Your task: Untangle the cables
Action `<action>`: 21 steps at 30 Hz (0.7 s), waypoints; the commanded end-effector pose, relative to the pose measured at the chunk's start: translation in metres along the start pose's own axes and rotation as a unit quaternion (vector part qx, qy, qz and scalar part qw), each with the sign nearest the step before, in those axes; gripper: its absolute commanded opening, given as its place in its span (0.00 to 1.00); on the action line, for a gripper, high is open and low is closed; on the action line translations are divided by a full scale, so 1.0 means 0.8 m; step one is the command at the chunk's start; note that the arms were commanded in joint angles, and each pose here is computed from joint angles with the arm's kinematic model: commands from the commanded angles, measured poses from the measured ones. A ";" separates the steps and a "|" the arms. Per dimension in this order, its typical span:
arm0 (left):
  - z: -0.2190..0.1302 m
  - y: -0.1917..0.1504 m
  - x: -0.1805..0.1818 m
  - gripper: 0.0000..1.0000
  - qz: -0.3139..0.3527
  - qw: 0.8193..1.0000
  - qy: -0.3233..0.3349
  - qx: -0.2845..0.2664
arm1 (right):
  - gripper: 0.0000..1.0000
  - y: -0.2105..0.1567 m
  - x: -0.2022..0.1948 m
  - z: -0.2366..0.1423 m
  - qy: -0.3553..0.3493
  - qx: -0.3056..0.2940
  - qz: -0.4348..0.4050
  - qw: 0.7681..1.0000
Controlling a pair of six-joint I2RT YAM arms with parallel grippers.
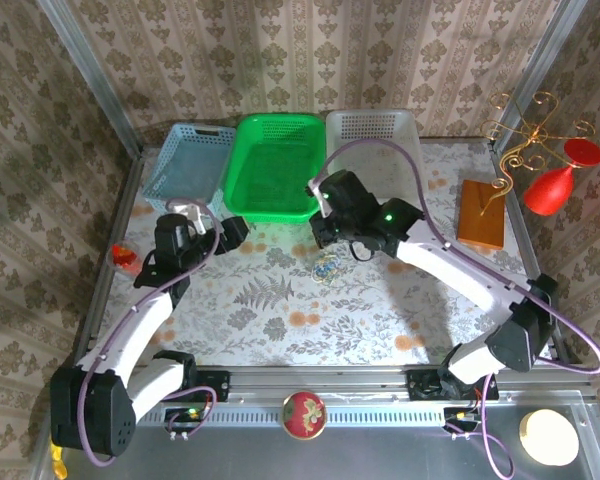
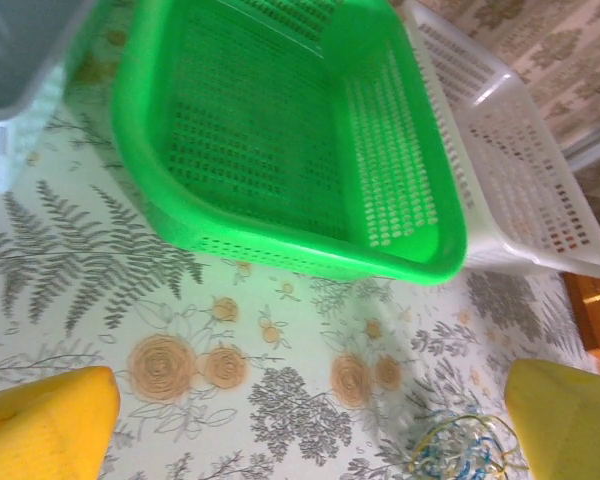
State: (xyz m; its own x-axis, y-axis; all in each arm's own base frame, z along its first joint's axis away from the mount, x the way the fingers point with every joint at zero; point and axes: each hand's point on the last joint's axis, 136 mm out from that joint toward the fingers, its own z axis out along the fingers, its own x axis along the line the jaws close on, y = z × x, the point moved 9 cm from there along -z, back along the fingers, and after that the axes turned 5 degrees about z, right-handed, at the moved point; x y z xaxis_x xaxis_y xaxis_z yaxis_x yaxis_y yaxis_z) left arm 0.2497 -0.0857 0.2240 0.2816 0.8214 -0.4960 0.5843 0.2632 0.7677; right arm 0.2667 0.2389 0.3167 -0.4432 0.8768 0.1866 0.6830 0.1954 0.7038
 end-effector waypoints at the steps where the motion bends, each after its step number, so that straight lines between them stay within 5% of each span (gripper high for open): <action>1: 0.005 -0.002 -0.024 1.00 0.048 0.996 -0.076 -0.015 | 0.00 0.005 -0.002 -0.012 0.069 -0.016 0.068 0.995; 13: 0.041 -0.044 -0.100 1.00 0.203 0.961 -0.185 0.022 | 0.00 0.016 0.000 -0.024 0.116 -0.038 0.102 0.987; 21: 0.084 -0.053 -0.123 1.00 0.225 0.947 -0.227 0.040 | 0.00 0.020 0.005 -0.037 0.139 -0.049 0.116 0.982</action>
State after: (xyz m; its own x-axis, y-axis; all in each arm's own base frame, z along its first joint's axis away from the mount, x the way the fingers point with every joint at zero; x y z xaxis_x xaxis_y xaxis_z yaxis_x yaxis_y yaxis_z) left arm 0.2407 -0.1981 0.1945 0.7376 0.5945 -0.3203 0.4816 -0.1307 0.8666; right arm 0.2665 0.2348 0.3323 -0.4113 0.7778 0.4753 0.7446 -0.0141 0.6674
